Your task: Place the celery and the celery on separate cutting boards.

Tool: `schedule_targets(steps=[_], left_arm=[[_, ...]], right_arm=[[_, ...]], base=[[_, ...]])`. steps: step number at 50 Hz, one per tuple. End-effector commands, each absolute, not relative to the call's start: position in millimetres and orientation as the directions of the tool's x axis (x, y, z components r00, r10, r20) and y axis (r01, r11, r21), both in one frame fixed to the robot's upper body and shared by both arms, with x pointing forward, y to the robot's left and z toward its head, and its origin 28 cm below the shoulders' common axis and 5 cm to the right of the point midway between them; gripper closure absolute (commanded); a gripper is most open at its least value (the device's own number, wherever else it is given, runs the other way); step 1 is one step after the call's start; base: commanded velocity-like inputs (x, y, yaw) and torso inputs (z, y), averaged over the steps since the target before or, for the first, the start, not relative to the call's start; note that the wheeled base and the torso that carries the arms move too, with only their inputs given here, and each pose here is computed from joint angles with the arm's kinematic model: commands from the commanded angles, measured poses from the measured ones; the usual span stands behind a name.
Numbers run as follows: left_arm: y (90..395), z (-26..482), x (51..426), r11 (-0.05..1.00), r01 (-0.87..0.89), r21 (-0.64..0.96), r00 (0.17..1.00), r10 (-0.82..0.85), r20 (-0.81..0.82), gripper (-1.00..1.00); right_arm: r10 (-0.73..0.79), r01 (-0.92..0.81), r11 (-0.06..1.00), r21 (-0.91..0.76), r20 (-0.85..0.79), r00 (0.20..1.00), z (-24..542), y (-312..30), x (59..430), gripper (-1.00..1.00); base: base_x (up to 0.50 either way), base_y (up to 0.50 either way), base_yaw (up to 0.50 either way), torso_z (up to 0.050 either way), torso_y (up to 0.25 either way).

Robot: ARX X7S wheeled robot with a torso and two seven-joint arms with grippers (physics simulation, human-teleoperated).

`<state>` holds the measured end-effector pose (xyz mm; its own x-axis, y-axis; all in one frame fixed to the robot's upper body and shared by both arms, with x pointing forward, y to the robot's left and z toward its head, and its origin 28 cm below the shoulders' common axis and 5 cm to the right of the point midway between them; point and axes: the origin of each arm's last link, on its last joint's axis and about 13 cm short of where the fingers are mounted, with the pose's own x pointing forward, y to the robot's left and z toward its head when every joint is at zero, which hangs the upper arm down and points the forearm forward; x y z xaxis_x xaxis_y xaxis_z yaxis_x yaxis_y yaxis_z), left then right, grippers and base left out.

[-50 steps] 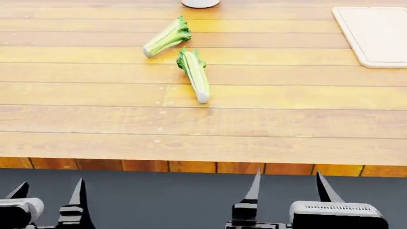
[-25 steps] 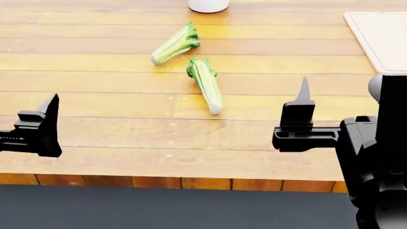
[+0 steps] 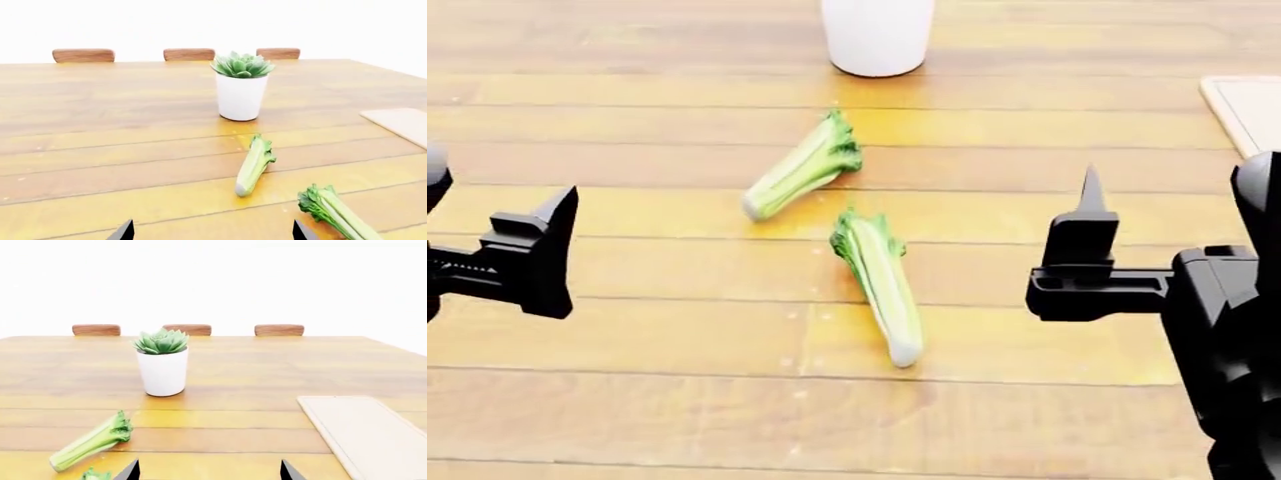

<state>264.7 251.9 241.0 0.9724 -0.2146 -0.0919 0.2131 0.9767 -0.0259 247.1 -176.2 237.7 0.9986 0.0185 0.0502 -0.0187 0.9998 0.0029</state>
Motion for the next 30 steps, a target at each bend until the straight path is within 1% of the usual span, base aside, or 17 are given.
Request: schedule_targets(steps=[1, 2, 7, 18, 26, 30], left_arm=[[247, 242, 270, 0.970, 0.240, -0.035, 0.964, -0.242, -0.110, -1.00], [246, 242, 272, 0.967, 0.244, -0.075, 0.960, -0.252, -0.123, -1.00], [240, 241, 280, 0.959, 0.277, -0.062, 0.948, -0.283, -0.143, -1.00], [237, 232, 281, 0.951, 0.296, -0.086, 0.936, -0.307, -0.174, -1.00], [226, 226, 283, 0.930, 0.353, -0.102, 0.907, -0.367, -0.206, -1.00], [217, 222, 287, 0.907, 0.400, -0.131, 0.878, -0.420, -0.230, -1.00]], right_arm=[[0.015, -0.016, 1.000, 0.008, 0.041, 0.999, 237, -180, 244, -1.00], [0.014, -0.015, 1.000, 0.006, 0.038, 0.999, 235, -180, 244, -1.00], [0.022, -0.022, 1.000, 0.015, 0.024, 0.999, 232, -178, 244, -1.00], [0.021, -0.021, 1.000, 0.004, 0.017, 1.000, 232, -178, 244, -1.00], [0.027, -0.027, 1.000, 0.003, 0.000, 1.000, 233, -176, 244, -1.00], [0.024, -0.024, 1.000, -0.006, -0.036, 0.999, 232, -175, 241, -1.00]], base=[[0.50, 0.00, 0.00, 0.000, 0.000], [0.50, 0.00, 0.00, 0.000, 0.000], [0.50, 0.00, 0.00, 0.000, 0.003], [0.50, 0.00, 0.00, 0.000, 0.000], [0.50, 0.00, 0.00, 0.000, 0.001], [0.08, 0.00, 0.00, 0.000, 0.003]])
